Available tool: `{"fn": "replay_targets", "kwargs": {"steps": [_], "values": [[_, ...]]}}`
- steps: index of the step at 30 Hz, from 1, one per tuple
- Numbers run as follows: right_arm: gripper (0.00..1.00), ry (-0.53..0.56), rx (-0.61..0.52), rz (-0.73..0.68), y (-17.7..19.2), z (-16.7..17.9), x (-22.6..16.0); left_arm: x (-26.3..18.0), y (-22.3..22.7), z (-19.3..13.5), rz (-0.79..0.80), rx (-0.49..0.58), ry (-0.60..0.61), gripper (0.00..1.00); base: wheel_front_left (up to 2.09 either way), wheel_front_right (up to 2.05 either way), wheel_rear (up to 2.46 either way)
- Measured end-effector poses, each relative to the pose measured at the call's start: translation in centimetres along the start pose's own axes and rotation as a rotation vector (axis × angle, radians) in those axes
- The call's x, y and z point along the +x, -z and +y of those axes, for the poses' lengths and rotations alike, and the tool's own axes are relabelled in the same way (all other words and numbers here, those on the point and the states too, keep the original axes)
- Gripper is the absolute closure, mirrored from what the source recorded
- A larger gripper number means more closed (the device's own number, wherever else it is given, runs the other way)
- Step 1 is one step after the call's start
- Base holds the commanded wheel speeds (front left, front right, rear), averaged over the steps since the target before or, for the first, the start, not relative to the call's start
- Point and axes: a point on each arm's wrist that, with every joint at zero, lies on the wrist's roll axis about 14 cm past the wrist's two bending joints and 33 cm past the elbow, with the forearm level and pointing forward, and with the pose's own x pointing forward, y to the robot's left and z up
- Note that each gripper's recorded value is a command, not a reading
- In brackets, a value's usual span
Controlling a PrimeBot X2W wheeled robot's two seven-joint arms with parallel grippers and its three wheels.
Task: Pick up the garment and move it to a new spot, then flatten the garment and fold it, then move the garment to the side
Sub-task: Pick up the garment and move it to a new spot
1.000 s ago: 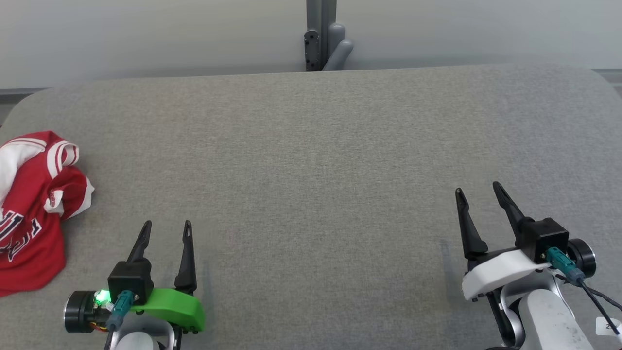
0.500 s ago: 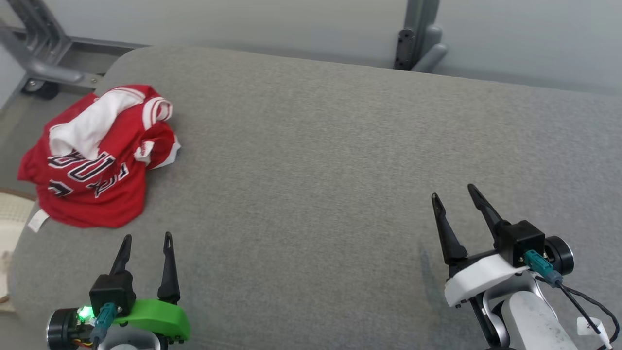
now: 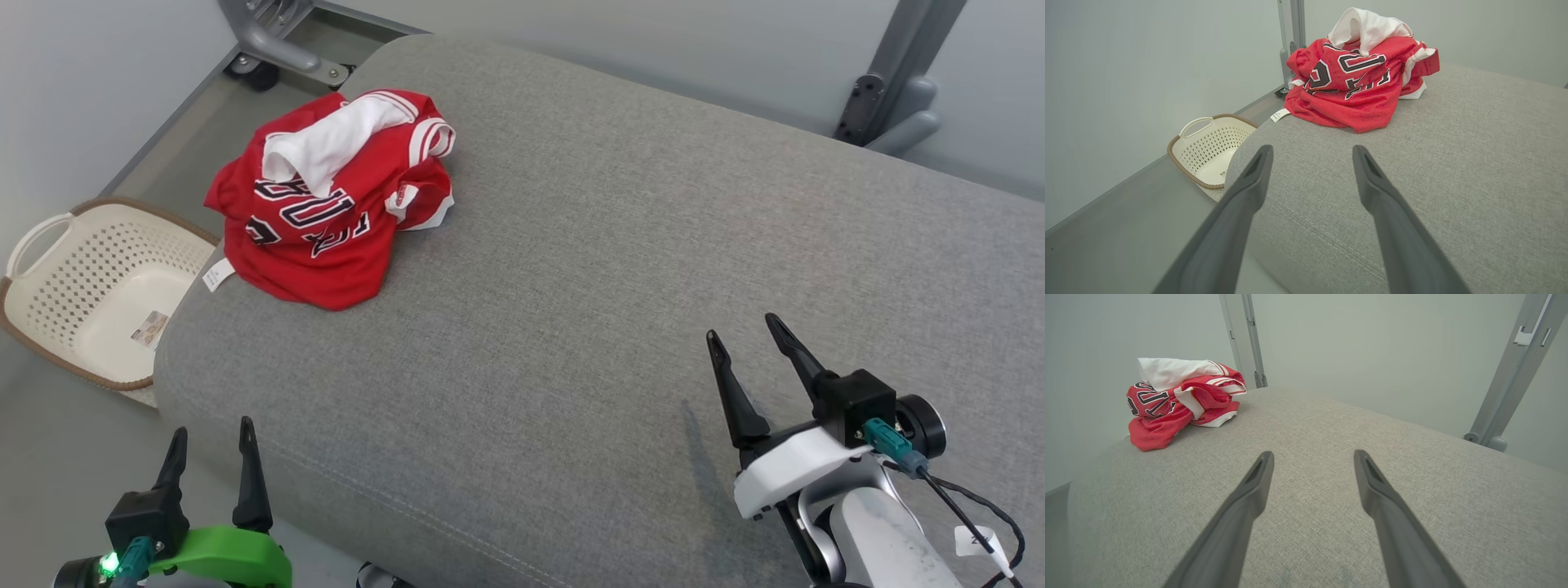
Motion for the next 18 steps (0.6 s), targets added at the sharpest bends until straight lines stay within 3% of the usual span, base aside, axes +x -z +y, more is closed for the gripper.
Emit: {"fn": "replay_targets", "kwargs": {"steps": [8, 18], "values": [[0.0, -0.01, 0.006, 0.021, 1.1, -0.1, 0.5, 0.2, 0.5, 0.6, 0.024, -0.028, -0.023, 0.0, 0.0, 0.0, 0.0], [0.0, 0.037, -0.049, 0.04, 2.1, -4.5, 0.0, 7.7, -4.1, -2.7, -0.07, 0.042, 0.095, 0.0, 0.0, 0.0, 0.0]]}}
